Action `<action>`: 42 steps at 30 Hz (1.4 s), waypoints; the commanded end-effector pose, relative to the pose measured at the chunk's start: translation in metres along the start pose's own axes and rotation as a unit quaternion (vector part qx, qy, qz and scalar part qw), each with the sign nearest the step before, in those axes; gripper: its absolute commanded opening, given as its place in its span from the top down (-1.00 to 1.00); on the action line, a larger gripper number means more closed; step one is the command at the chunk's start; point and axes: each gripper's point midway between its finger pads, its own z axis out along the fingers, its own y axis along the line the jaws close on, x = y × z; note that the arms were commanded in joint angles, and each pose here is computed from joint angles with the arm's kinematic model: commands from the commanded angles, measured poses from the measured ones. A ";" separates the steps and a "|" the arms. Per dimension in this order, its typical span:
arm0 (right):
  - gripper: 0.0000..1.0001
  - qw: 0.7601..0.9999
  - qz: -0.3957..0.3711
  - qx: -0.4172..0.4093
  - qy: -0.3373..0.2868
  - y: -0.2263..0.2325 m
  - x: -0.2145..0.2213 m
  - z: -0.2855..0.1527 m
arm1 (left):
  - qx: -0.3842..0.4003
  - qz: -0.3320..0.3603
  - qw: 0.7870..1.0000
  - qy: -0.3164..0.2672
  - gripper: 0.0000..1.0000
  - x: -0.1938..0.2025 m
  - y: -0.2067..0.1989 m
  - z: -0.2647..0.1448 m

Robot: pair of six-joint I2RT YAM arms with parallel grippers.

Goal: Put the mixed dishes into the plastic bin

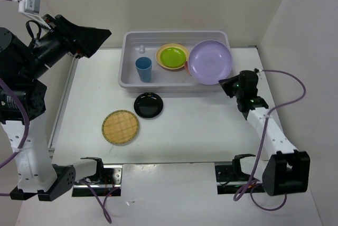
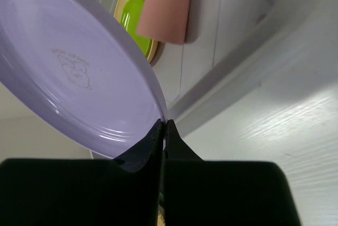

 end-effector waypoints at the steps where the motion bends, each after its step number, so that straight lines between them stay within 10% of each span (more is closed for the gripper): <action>1: 1.00 0.999 0.008 -0.047 -0.025 0.050 -0.004 0.024 | 0.015 0.019 1.000 -0.016 -0.74 -0.010 -0.012 -0.006; 23: 1.00 0.994 -0.034 -0.029 0.098 0.103 0.127 0.183 | -0.018 0.022 1.000 0.000 -0.74 -0.001 0.005 -0.004; 42: 0.92 0.988 -0.047 0.057 0.136 0.061 0.157 0.209 | -0.052 0.011 0.998 0.021 -0.82 0.018 0.035 0.006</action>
